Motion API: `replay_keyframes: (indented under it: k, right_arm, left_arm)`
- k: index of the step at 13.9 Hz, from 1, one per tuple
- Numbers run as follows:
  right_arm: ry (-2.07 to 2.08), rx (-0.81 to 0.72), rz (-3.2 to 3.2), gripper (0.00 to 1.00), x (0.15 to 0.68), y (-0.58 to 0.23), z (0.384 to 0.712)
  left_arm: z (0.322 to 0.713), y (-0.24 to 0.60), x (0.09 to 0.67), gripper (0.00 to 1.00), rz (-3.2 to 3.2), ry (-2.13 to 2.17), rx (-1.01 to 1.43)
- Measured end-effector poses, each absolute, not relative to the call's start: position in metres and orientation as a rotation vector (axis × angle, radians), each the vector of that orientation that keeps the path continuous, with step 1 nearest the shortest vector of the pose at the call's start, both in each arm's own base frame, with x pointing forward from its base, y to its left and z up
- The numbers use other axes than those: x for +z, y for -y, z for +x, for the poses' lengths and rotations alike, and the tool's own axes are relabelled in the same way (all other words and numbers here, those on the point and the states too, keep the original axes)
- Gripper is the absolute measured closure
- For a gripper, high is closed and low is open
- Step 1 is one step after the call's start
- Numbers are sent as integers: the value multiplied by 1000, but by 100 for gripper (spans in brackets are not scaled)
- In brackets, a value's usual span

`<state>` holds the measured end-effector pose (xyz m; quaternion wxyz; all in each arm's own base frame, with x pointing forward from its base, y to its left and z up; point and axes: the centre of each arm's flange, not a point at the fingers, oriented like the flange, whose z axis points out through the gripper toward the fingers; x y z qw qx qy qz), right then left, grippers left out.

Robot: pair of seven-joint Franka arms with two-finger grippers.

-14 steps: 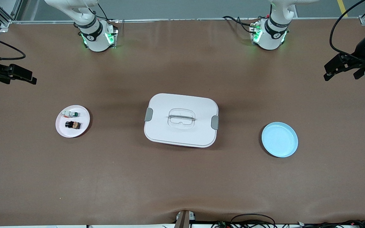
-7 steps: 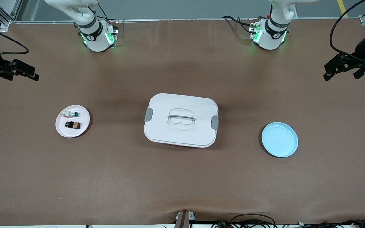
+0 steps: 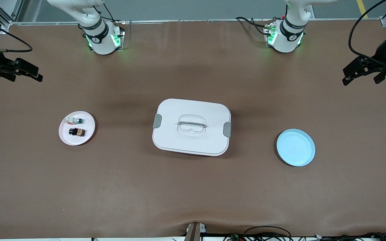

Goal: Transfer orange switch to right arm and place

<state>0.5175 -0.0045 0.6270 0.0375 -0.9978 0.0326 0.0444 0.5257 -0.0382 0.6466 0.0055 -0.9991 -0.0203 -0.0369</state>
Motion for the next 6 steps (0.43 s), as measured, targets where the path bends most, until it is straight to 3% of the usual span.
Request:
replay_keyframes:
  k: [6]
  right_arm:
    - [-95,104,-3063,0,638,3,511]
  left_arm:
    - [526,38,647,0,-3128,63,-115]
